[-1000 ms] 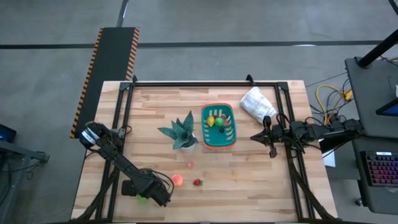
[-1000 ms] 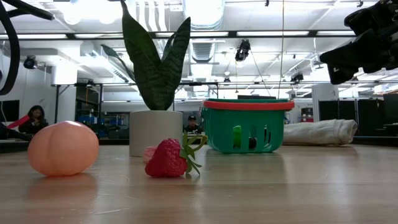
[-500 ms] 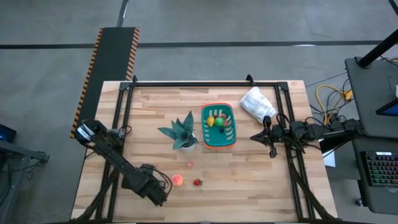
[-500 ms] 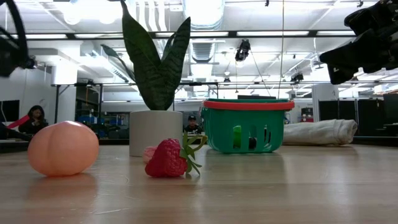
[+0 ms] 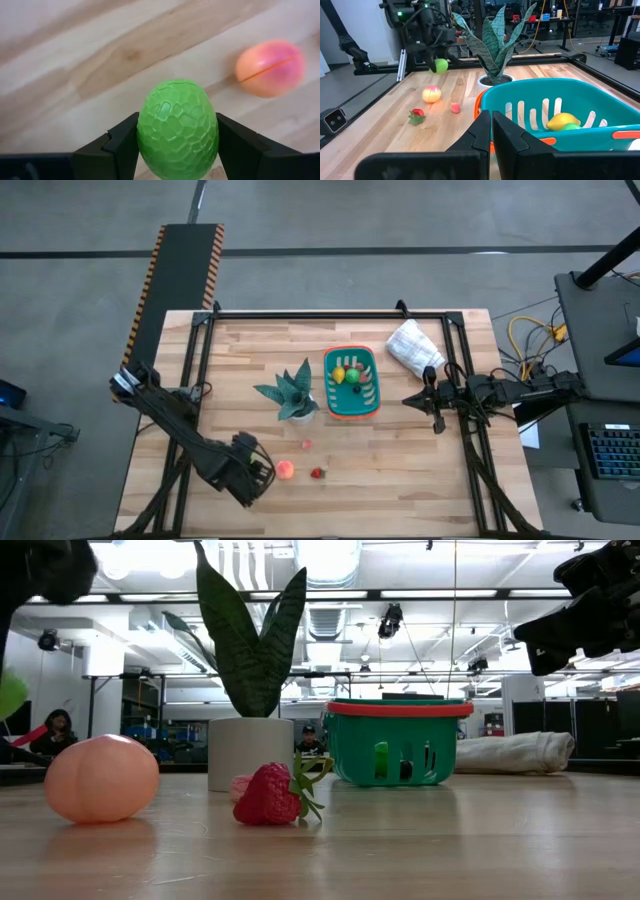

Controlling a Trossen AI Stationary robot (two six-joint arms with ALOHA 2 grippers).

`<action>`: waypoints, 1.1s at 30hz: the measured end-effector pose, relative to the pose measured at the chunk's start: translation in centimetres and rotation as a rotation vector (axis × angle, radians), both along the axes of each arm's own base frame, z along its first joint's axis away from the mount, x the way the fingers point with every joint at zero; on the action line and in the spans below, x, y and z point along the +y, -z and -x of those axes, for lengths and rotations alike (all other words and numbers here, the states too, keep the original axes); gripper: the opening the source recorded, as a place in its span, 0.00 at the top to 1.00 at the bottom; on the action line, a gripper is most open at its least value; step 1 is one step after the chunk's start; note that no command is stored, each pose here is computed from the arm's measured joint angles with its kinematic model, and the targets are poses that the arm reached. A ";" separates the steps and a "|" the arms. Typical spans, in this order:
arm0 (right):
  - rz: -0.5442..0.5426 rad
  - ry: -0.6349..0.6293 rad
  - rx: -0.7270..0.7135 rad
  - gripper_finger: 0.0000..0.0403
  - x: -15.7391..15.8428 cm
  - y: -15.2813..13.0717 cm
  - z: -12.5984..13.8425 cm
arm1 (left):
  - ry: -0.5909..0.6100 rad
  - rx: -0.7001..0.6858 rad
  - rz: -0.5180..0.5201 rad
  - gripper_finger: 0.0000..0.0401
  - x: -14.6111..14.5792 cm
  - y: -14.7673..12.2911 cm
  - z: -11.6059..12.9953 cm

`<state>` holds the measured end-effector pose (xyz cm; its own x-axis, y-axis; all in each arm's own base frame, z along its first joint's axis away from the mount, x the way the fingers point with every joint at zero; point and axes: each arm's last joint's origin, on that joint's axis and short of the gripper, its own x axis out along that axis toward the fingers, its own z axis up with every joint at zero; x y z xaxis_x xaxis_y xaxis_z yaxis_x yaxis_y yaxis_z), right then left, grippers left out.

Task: Build produce basket
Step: Put the melon into the basket

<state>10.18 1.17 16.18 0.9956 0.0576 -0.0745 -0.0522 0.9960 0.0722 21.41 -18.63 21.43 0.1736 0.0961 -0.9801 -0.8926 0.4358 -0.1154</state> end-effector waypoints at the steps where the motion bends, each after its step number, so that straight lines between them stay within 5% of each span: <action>1: 0.000 0.000 0.000 0.98 0.0 0.0 0.0 | 0.019 -0.015 -0.008 0.50 0.1 -0.3 0.0; 17: 0.000 0.000 -0.001 0.98 0.0 0.0 0.0 | 0.319 -0.194 -0.273 0.50 0.9 -1.5 -0.5; 33: 0.000 0.000 -0.001 0.98 0.0 0.0 0.0 | 0.607 -0.496 -0.403 0.50 0.6 -3.1 -4.8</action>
